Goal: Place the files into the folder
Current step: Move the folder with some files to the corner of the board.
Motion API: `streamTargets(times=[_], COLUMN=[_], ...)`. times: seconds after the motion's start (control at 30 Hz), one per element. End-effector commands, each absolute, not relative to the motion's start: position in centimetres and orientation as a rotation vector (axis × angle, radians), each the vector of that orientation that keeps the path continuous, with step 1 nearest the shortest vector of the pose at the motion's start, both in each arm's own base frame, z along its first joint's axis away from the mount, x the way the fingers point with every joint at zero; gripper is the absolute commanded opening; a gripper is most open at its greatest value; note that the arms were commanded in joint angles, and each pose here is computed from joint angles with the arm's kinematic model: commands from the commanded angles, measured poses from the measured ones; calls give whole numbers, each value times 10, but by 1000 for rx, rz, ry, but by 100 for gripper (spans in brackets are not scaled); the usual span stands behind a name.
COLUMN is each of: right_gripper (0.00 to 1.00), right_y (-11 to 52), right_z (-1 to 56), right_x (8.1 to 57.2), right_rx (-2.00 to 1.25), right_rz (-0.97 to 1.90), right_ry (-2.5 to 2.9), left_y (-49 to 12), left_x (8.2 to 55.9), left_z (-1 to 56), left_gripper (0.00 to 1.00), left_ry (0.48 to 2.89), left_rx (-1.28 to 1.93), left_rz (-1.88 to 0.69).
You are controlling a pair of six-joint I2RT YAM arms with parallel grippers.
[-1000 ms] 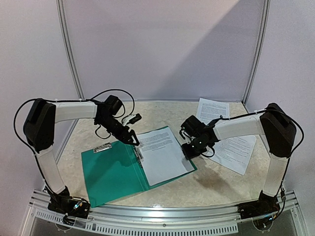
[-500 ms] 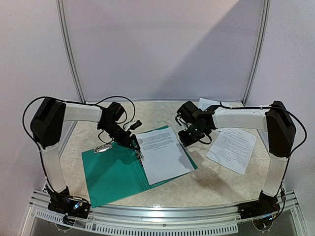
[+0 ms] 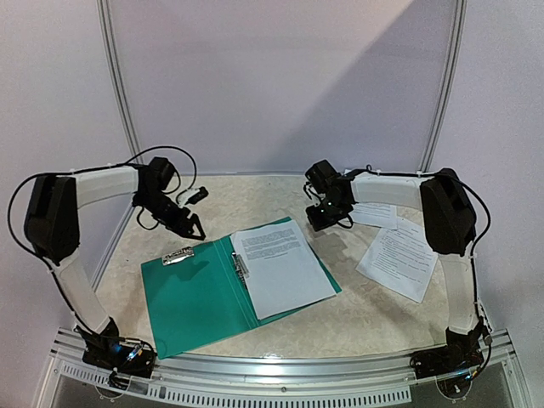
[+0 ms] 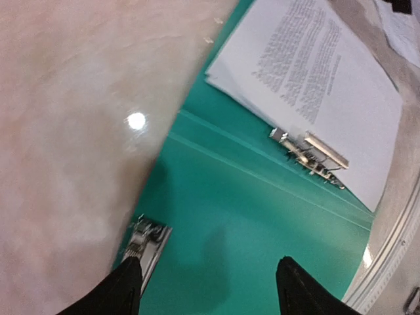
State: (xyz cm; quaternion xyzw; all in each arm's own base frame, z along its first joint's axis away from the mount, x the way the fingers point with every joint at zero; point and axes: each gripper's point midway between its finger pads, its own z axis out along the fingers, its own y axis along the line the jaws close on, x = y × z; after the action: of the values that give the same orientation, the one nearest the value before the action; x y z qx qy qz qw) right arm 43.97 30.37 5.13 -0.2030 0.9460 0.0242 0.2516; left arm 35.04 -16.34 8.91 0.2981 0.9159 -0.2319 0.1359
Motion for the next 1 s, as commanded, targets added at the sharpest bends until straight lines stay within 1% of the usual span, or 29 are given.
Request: streamTargets(times=[0.0, 0.07, 0.13, 0.17, 0.3, 0.37, 0.5, 0.63, 0.7, 0.73, 0.87, 0.9, 0.97], right_gripper=[2, 3, 4, 4, 4, 5, 6, 6, 6, 6, 6, 6, 6], right_y=[319, 321, 326, 328, 331, 329, 323, 320, 320, 320, 319, 317, 315], right_z=[42, 45, 48, 49, 48, 49, 55, 65, 66, 66, 65, 64, 65], right_x=[439, 440, 441, 440, 436, 431, 422, 420, 419, 419, 414, 414, 411], right_rx=[-613, -615, -617, -617, -601, -600, -608, -602, -607, -608, -617, -614, -614], right_rz=[111, 127, 162, 183, 226, 226, 211, 214, 217, 220, 214, 210, 204], right_ry=[2579, 2568, 2555, 2551, 2550, 2553, 2539, 2511, 2509, 2512, 2517, 2516, 2512], left_y=[-75, -40, -14, -13, -42, -58, -58, -72, -78, -81, -93, -95, -97], left_x=[310, 288, 279, 279, 296, 315, 347, 347, 351, 353, 351, 347, 338], left_z=[95, 83, 71, 65, 61, 61, 40, 19, 11, 9, 4, 2, -3], left_gripper=[77, 83, 83, 84, 88, 99, 100, 98, 95, 91, 63, 57, 49], left_ry=[2795, 2888, 2939, 2924, 2746, 2686, 2687, 2684, 2650, 2636, 2639, 2646, 2650], left_rx=[997, 1031, 1027, 1048, 1190, 1258, 1318, 1452, 1513, 1537, 1601, 1621, 1676], left_rz=[-311, -186, -102, -99, -202, -156, -44, -60, 5, 14, -50, -82, -127])
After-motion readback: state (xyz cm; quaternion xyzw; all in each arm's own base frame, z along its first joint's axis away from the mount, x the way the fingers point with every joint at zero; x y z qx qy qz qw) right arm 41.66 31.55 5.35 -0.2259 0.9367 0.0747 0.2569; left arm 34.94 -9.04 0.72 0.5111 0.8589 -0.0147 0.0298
